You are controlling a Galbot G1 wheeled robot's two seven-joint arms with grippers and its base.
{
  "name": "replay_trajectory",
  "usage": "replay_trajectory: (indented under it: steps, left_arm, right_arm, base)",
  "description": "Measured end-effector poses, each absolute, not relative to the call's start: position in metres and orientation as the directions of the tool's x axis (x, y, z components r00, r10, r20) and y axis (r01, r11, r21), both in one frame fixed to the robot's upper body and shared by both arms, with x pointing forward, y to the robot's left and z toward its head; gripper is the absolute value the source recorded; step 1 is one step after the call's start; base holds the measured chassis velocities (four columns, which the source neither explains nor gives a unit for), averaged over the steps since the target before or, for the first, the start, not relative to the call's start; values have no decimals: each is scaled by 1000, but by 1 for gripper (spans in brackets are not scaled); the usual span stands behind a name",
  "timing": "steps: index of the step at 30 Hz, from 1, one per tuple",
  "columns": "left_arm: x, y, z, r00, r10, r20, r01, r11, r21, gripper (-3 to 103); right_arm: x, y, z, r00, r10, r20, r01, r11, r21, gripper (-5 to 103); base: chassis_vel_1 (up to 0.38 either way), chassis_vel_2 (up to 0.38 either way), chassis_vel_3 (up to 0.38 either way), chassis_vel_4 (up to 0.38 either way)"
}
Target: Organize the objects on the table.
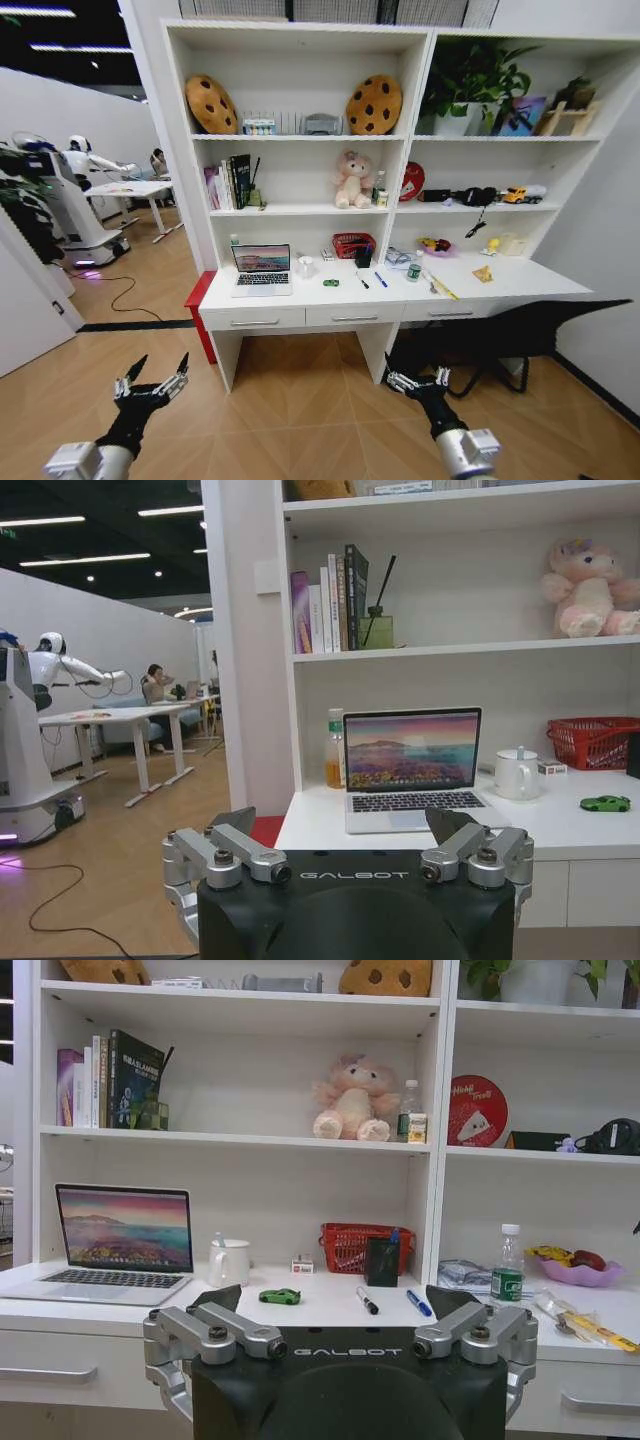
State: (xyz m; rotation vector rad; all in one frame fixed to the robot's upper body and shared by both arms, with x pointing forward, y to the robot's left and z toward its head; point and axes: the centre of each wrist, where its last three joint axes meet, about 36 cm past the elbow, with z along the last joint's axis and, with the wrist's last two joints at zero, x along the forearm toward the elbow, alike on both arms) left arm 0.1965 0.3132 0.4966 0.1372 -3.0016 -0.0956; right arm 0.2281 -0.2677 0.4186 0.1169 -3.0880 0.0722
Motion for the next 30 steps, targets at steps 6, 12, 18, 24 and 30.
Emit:
replay_trajectory:
  steps: [6, 12, 18, 24, 30]
  left_arm:
    - [197, 311, 496, -987, -98, 127, -90, 994, 67, 97]
    - [197, 311, 496, -987, -98, 125, -91, 994, 65, 100]
    - [196, 310, 494, -989, -86, 121, -78, 995, 67, 100]
    - [193, 309, 497, -988, -69, 140, -57, 995, 82, 100]
    - [191, 308, 500, -988, -73, 135, -62, 994, 89, 100]
  right_arm:
    - [226, -268, 420, -996, -59, 67, -63, 997, -51, 100]
    - [226, -269, 420, -996, -55, 69, -59, 997, -52, 100]
    - [225, -268, 420, -996, -33, 78, -37, 998, -47, 100]
    - [222, -276, 420, -996, -56, 66, -61, 996, -72, 100]
    - [231, -274, 422, -995, -76, 69, -81, 995, -61, 100]
  base:
    - [0, 0, 0, 0]
    - [0, 0, 0, 0]
    - [0, 0, 0, 0]
    - [0, 0, 0, 0]
    - [0, 0, 0, 0]
